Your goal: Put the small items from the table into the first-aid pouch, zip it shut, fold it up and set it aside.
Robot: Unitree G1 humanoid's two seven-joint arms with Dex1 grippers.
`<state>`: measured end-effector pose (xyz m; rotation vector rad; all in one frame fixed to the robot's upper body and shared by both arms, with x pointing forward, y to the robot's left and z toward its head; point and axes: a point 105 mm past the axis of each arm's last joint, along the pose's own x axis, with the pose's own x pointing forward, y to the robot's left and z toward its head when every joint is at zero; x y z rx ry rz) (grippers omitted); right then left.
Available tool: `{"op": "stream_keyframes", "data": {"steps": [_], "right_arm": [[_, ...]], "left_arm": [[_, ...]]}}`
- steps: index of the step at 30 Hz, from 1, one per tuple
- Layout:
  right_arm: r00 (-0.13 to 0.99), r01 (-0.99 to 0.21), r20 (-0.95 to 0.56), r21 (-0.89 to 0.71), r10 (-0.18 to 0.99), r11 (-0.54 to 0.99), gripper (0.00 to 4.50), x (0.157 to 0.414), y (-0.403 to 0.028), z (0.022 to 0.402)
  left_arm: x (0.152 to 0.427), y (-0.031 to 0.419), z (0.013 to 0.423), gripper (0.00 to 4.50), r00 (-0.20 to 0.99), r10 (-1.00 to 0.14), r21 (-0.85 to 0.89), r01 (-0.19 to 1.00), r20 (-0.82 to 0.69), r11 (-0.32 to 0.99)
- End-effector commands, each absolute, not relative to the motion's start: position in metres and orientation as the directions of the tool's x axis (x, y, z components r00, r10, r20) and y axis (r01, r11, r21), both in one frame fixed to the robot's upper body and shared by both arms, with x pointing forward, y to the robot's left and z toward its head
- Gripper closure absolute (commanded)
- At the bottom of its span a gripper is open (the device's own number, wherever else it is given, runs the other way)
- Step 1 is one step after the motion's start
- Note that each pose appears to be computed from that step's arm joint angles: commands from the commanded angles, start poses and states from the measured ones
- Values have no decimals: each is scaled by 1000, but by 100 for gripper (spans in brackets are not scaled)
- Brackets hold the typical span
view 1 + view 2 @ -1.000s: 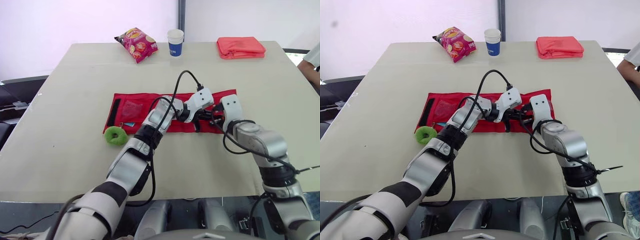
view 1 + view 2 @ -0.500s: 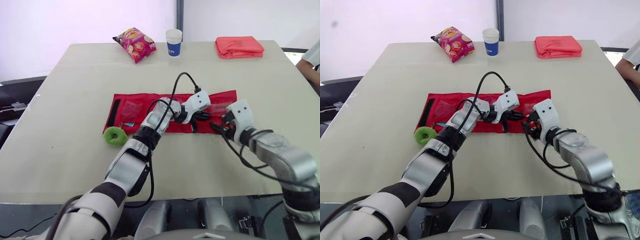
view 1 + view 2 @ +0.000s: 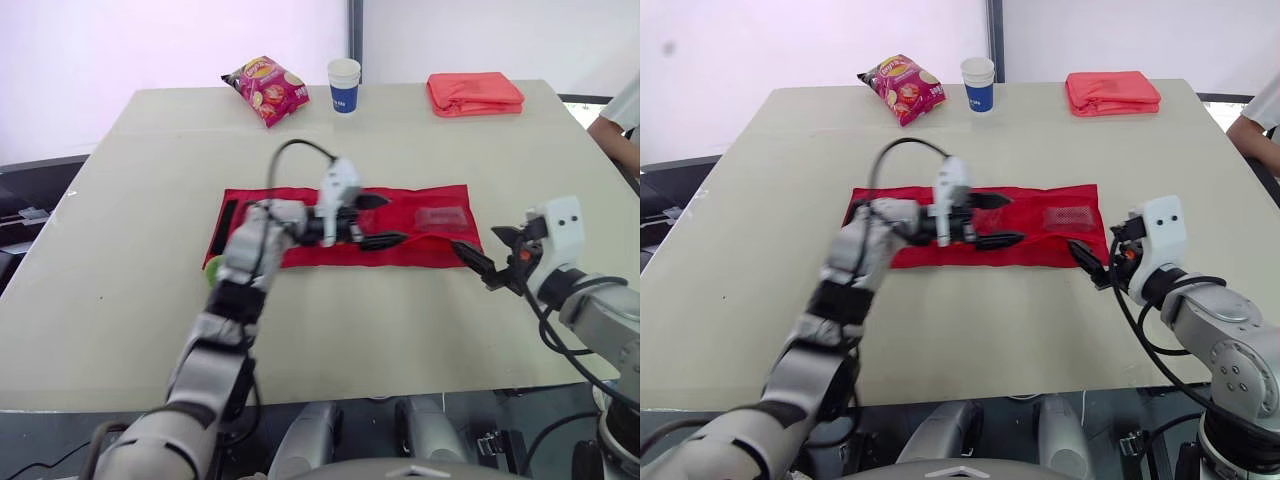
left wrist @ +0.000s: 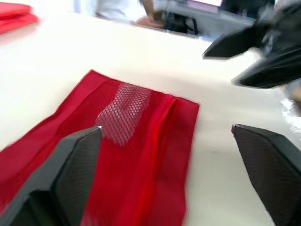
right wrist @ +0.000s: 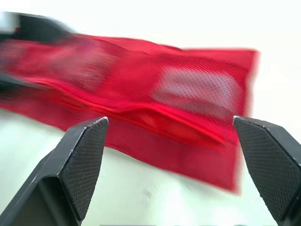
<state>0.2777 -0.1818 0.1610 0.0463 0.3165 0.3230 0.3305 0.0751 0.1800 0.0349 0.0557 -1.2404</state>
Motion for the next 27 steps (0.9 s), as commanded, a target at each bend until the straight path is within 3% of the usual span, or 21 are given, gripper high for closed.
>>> {"op": "stream_keyframes", "data": {"steps": [1,7,12,17,21,24,27], "right_arm": [[913,-187,-338,157,230,970,0,282,-197,153],[876,-88,-438,267,202,960,0,285,-205,132],[839,-97,-464,385,284,918,0,291,-193,117],[834,-183,-358,537,420,823,0,302,-173,123],[858,-204,-276,591,434,780,0,309,-174,133],[877,-191,-249,606,412,772,79,313,-180,137],[895,-188,-217,607,389,772,216,317,-184,142]], "left_arm": [[297,97,203,6,295,-955,31,955,-17,295],[256,127,207,6,294,-956,-12,956,-11,294],[237,146,204,6,335,-941,-57,940,-34,337],[231,138,203,6,359,-933,-62,931,-19,360],[228,134,203,6,372,-928,-65,926,-8,372],[227,132,204,0,376,-927,-66,925,-3,375],[227,130,204,0,383,-924,-69,922,4,382]]}}
